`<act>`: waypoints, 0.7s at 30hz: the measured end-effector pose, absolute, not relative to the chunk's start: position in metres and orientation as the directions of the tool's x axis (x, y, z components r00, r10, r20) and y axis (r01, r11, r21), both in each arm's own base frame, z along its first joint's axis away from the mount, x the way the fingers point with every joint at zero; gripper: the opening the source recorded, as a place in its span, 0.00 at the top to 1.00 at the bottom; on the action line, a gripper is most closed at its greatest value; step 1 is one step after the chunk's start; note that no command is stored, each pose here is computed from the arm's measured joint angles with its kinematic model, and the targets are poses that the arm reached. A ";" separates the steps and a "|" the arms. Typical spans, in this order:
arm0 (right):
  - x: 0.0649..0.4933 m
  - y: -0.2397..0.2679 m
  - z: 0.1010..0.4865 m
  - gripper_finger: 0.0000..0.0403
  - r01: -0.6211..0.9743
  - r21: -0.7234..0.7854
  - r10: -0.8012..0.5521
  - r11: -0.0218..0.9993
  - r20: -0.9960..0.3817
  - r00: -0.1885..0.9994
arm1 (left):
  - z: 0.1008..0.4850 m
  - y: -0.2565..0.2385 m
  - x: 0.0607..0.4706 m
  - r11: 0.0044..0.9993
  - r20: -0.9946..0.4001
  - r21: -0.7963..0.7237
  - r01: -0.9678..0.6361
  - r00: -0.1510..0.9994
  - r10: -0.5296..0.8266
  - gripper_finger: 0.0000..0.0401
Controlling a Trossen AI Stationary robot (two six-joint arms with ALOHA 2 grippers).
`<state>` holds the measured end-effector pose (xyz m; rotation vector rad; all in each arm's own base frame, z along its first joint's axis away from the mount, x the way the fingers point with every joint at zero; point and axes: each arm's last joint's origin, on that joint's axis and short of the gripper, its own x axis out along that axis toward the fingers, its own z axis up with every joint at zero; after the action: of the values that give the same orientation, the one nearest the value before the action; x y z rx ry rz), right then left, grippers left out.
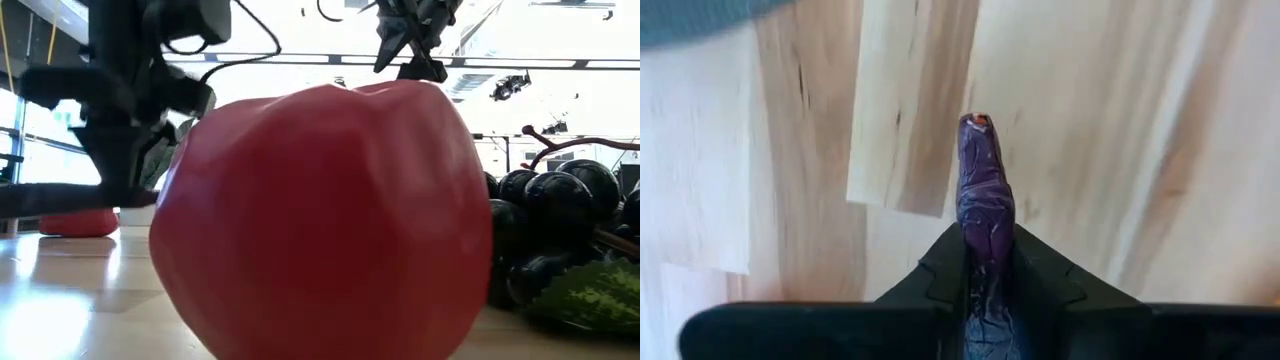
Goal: Build produce basket
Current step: Put the violet eggplant into the wire basket
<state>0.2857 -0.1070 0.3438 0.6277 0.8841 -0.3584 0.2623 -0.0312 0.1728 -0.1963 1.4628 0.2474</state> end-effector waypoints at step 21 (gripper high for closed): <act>0.282 -0.077 0.336 0.32 0.628 0.256 -0.066 0.735 -0.895 0.441 | 0.256 0.018 0.296 0.945 -0.943 0.167 -0.281 0.235 0.237 0.91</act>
<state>0.2825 -0.0767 0.3360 0.6264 1.0343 -0.4671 0.2963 0.0183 0.2562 -0.0404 1.2856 0.3557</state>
